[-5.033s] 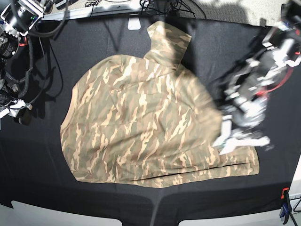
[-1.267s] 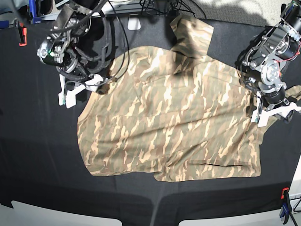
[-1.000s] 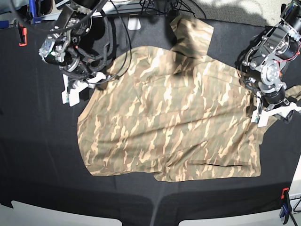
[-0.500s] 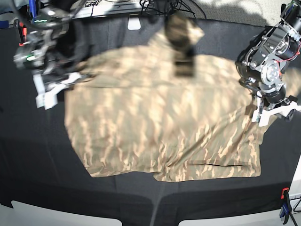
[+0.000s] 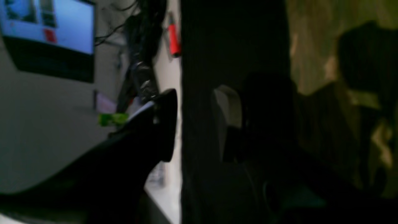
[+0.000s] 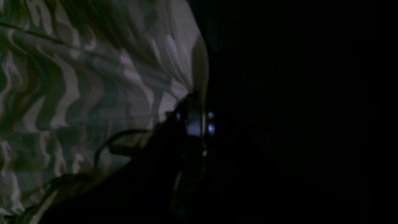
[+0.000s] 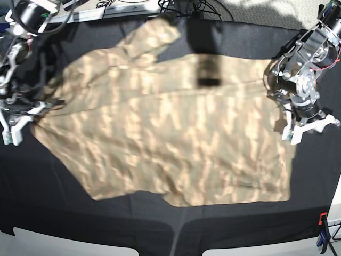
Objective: Layout the t-shirt on the table in an organized manner, then fold the t-shirt properly
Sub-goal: 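Lift and stretch the shirt between both grippers, then lay it flat, then grasp the shirt edge with the right gripper and lift it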
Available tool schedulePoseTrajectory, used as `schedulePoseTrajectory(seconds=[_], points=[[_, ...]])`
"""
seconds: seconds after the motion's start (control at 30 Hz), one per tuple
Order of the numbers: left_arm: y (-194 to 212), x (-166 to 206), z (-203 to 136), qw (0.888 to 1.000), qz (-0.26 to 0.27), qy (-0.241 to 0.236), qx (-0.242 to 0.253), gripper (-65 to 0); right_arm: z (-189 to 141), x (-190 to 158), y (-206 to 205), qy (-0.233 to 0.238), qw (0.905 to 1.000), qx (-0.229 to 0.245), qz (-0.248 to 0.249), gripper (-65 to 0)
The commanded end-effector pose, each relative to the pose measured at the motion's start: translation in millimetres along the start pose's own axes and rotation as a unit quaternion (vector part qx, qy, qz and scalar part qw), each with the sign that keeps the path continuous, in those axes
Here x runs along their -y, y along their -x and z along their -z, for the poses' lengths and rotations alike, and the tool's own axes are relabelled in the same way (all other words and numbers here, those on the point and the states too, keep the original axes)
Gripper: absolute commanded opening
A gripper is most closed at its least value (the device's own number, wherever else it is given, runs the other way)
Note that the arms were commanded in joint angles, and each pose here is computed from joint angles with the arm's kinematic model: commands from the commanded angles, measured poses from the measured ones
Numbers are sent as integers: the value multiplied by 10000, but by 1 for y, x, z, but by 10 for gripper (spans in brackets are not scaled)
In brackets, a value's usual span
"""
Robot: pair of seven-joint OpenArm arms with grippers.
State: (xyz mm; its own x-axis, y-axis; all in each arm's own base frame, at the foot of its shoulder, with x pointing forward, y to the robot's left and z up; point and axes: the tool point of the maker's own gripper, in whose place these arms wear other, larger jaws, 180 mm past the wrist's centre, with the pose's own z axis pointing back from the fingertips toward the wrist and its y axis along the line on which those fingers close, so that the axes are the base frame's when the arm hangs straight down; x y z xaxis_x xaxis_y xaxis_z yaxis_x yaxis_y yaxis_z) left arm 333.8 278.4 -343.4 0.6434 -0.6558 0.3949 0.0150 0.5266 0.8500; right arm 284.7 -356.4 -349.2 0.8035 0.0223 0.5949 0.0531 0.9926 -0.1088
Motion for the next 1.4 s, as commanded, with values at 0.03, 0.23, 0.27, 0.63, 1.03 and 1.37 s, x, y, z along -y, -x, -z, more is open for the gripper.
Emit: schedulePoseTrajectory(seconds=[0.03,0.23,0.27,0.63,1.03,1.37], points=[[-14,-13,4,9996,-143,-73,243,-446,-4,15,-9,156,9998,77,-34,-650],[-23,8,3,9974,-180,526,448,-446,-1,45,0,506,9986,-130,-126,-650],[-23,11,2,9972,-203,566,439,-446,-1,51,3,561,9981,-197,-127,-650],[-47,36,-11,9936,-538,838,540,-446,-6,59,7,440,9981,-429,-33,-324],[-71,14,-2,9927,-736,647,696,-446,-34,64,-108,99,9891,1463,105,-320],[-72,14,-2,9926,-737,641,718,-446,47,-23,-145,-877,9901,1093,-117,-320]])
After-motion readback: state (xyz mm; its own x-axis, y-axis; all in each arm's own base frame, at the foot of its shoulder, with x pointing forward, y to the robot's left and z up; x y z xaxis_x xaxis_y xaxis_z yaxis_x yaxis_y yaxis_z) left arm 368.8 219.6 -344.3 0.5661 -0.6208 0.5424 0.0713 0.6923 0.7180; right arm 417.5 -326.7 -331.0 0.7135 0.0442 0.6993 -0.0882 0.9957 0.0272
